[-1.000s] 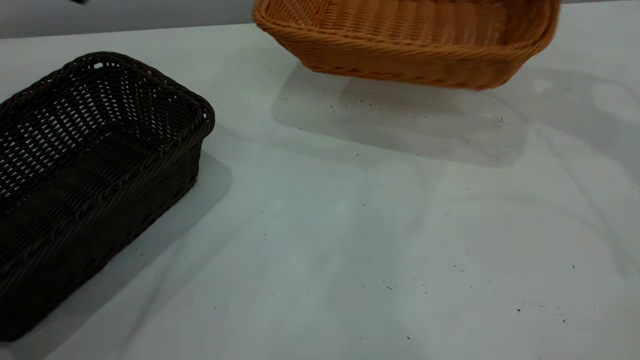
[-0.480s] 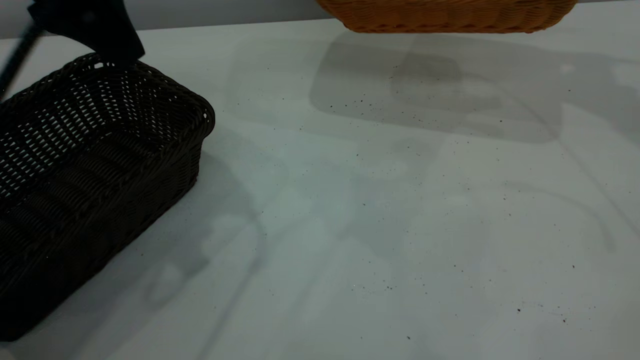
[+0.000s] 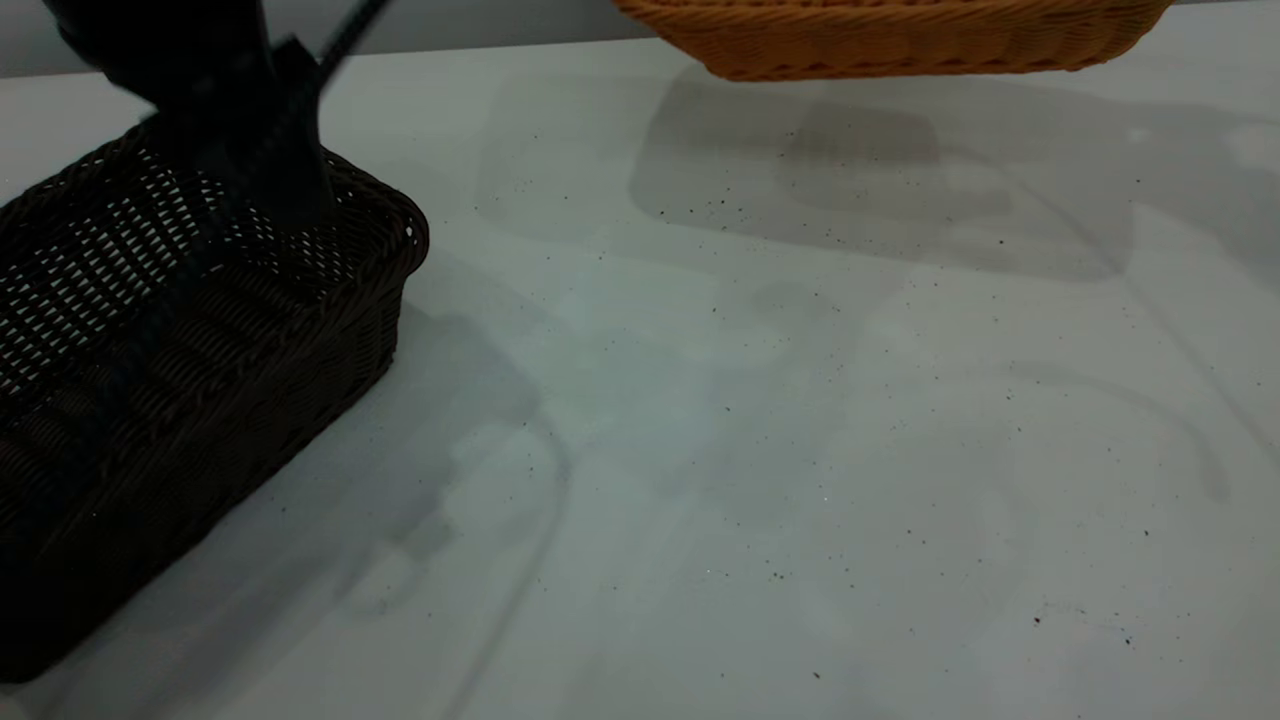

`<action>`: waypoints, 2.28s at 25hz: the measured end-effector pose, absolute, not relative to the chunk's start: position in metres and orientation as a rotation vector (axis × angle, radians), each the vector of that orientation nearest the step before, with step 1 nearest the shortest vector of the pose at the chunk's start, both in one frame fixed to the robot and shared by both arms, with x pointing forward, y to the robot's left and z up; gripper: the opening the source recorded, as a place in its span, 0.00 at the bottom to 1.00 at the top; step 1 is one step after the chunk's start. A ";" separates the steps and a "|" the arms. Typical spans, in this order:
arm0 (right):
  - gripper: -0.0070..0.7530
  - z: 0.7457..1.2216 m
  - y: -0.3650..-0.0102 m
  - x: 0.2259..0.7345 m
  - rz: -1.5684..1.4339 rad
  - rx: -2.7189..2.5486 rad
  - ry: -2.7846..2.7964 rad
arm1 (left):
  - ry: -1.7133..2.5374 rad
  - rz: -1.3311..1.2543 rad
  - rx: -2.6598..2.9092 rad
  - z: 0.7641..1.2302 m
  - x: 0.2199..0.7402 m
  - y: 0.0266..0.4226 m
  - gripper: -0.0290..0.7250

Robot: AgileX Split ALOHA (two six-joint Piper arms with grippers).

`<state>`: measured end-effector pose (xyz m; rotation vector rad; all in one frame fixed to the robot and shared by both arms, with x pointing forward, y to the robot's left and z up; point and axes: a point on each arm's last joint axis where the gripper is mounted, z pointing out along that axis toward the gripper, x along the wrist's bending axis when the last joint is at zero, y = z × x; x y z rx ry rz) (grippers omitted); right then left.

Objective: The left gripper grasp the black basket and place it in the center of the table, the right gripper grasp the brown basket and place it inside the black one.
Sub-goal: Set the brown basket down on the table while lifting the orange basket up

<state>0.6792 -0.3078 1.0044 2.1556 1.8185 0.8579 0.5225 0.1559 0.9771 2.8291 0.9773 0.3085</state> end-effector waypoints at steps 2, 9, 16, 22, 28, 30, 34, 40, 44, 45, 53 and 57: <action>0.14 1.004 -0.308 0.679 0.860 2.157 1.817 | 0.984 0.281 2.852 0.968 0.524 0.155 0.54; 0.14 1.004 -0.308 0.679 0.853 2.150 1.819 | 1.004 0.199 2.909 0.942 0.528 0.152 0.54; 0.14 1.004 -0.309 0.679 0.845 2.143 1.821 | 1.009 0.176 2.926 0.935 0.528 0.152 0.54; 0.14 1.004 -0.309 0.679 0.846 2.142 1.820 | 1.005 0.163 2.951 0.928 0.529 0.153 0.54; 0.14 1.004 -0.309 0.679 0.845 2.136 1.825 | 1.009 0.132 2.980 0.918 0.529 0.153 0.54; 0.14 1.004 -0.309 0.679 0.844 2.134 1.827 | 1.010 0.119 2.992 0.913 0.530 0.153 0.54; 0.14 1.004 -0.309 0.680 0.844 2.132 1.828 | 0.992 0.116 3.028 0.906 0.531 0.154 0.54; 0.14 1.004 -0.309 0.680 0.844 2.128 1.829 | 0.965 0.104 3.048 0.902 0.531 0.154 0.49; 0.14 1.004 -0.309 0.680 0.842 2.118 1.837 | 0.906 0.091 3.066 0.901 0.529 0.151 0.36; 0.14 1.004 -0.309 0.680 0.842 2.118 1.836 | 0.887 0.091 3.073 0.901 0.529 0.151 0.32; 0.14 1.004 -0.309 0.680 0.841 2.109 1.841 | 0.634 0.091 3.138 0.901 0.522 0.137 0.26; 0.14 1.004 -0.309 0.680 0.841 2.106 1.844 | 0.445 0.089 3.168 0.901 0.512 0.121 0.26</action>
